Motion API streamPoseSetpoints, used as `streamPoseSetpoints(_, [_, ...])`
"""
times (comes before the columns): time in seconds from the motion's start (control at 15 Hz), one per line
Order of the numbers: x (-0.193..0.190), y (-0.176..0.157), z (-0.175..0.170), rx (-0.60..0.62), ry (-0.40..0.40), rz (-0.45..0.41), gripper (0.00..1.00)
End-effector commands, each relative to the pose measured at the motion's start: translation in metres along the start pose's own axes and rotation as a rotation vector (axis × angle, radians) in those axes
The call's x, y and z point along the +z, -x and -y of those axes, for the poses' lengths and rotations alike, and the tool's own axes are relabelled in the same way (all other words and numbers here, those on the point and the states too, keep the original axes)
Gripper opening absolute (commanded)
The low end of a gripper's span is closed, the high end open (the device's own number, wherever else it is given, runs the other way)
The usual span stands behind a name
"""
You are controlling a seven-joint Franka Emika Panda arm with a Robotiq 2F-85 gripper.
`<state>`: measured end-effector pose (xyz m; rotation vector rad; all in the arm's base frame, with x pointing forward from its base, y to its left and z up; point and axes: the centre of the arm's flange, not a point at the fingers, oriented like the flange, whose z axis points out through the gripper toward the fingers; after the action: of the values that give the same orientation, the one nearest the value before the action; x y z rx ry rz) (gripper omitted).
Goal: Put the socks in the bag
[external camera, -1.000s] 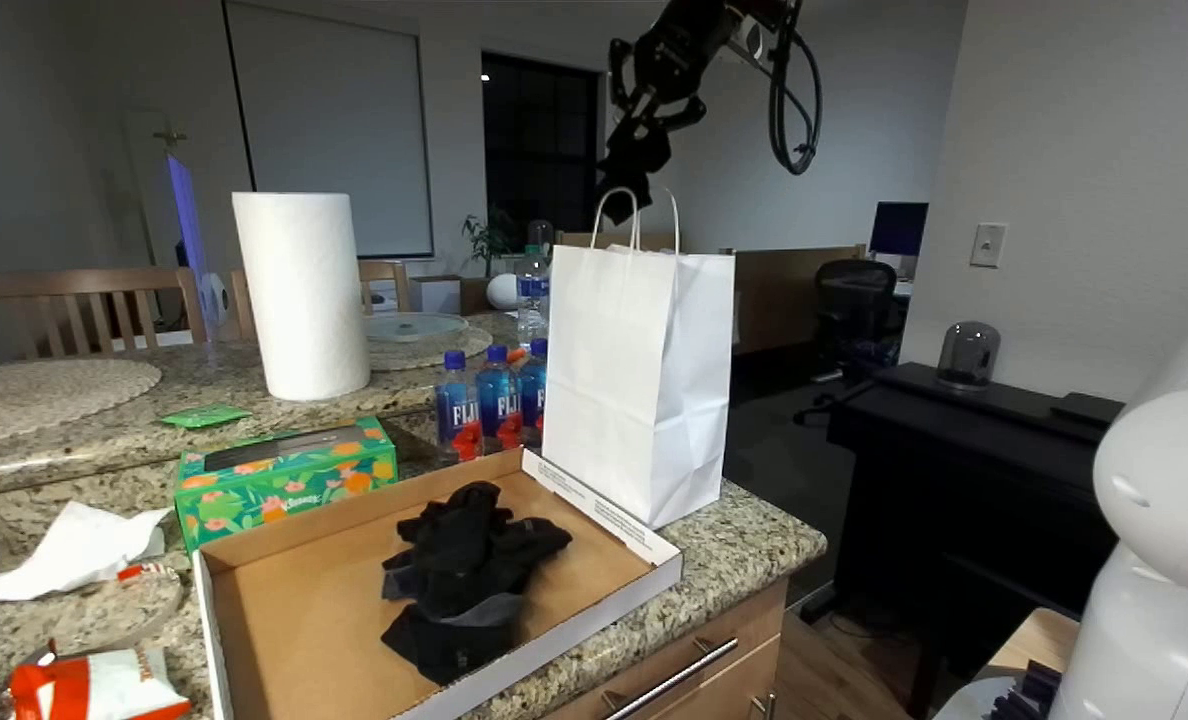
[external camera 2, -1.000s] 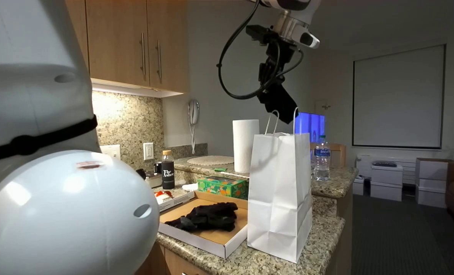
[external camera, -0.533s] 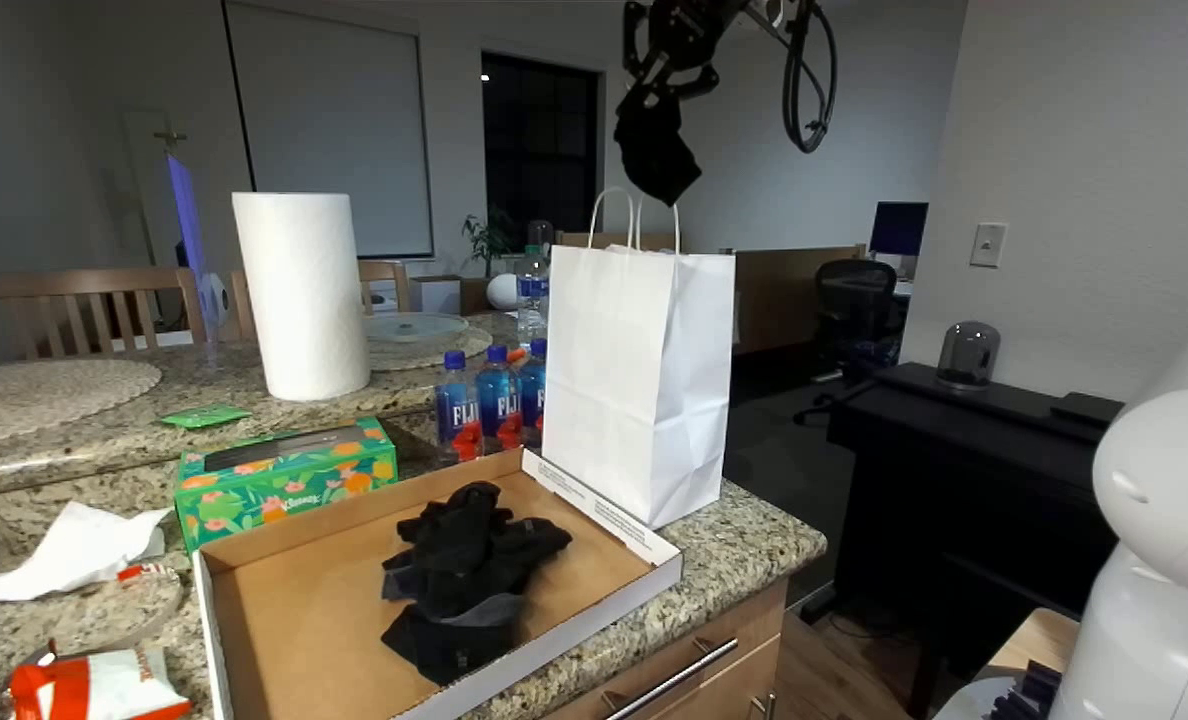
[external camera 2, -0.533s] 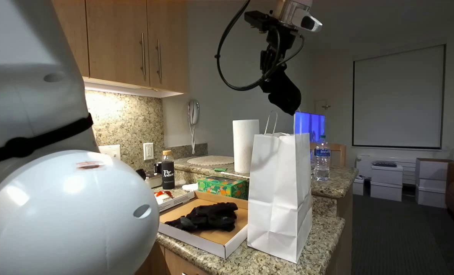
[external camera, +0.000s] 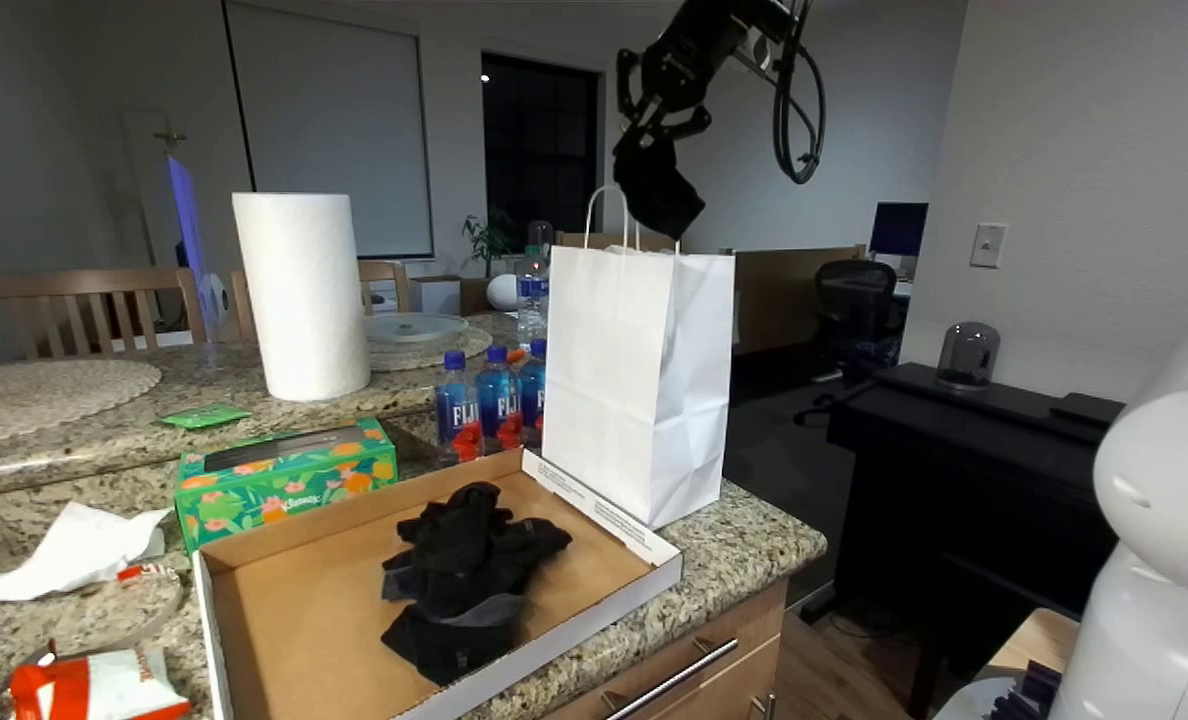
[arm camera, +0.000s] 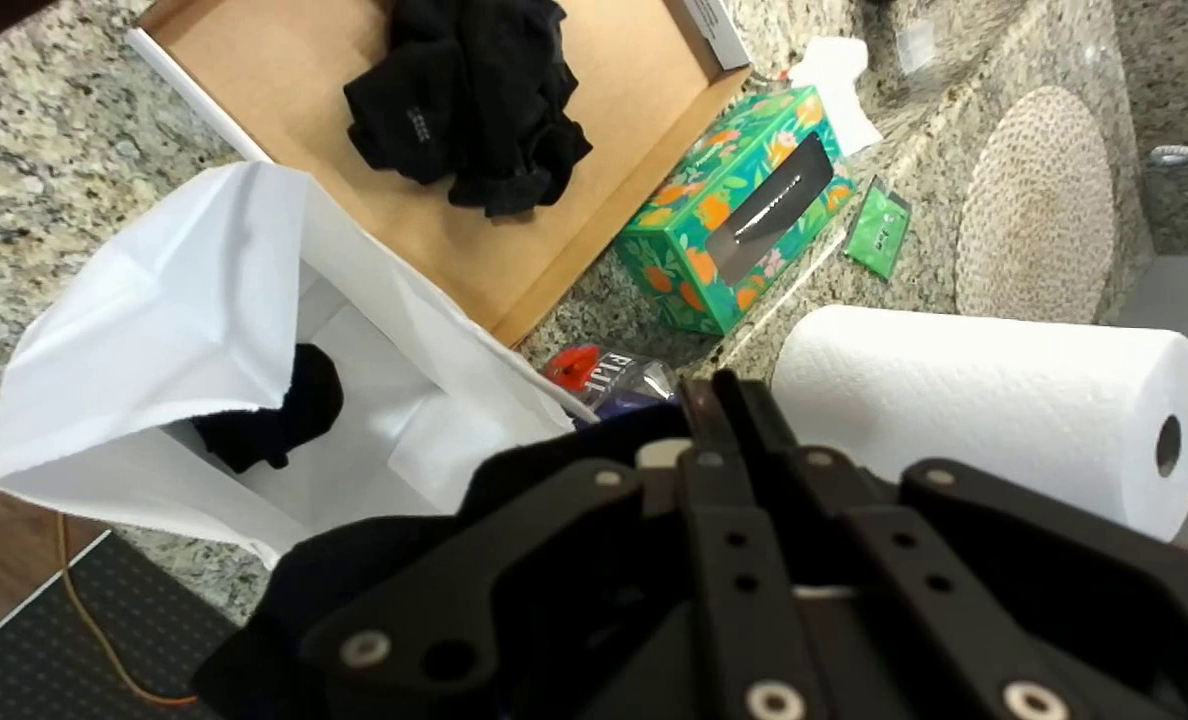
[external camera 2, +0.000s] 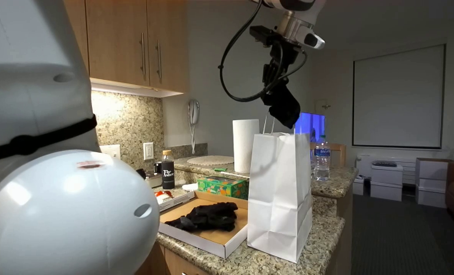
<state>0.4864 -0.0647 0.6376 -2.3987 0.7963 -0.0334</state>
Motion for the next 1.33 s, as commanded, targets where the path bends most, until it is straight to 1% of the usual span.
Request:
streamPoseSetpoints(0.0, [0.019, -0.006, 0.005, -0.019, -0.003, 0.039, 0.08])
streamPoseSetpoints(0.33, [0.043, -0.019, 0.005, -0.013, -0.007, 0.088, 0.08])
streamPoseSetpoints(0.53, [0.051, -0.026, 0.001, 0.011, -0.01, 0.101, 0.08])
streamPoseSetpoints(0.6, [0.053, -0.029, -0.002, 0.021, -0.016, 0.104, 0.13])
streamPoseSetpoints(0.67, [0.054, -0.03, -0.004, 0.027, -0.02, 0.107, 0.33])
streamPoseSetpoints(0.87, [0.054, -0.034, -0.009, 0.045, -0.03, 0.11, 0.5])
streamPoseSetpoints(0.93, [0.054, -0.035, -0.01, 0.049, -0.033, 0.111, 0.58])
streamPoseSetpoints(1.27, [0.046, -0.037, -0.012, 0.055, -0.04, 0.108, 0.89])
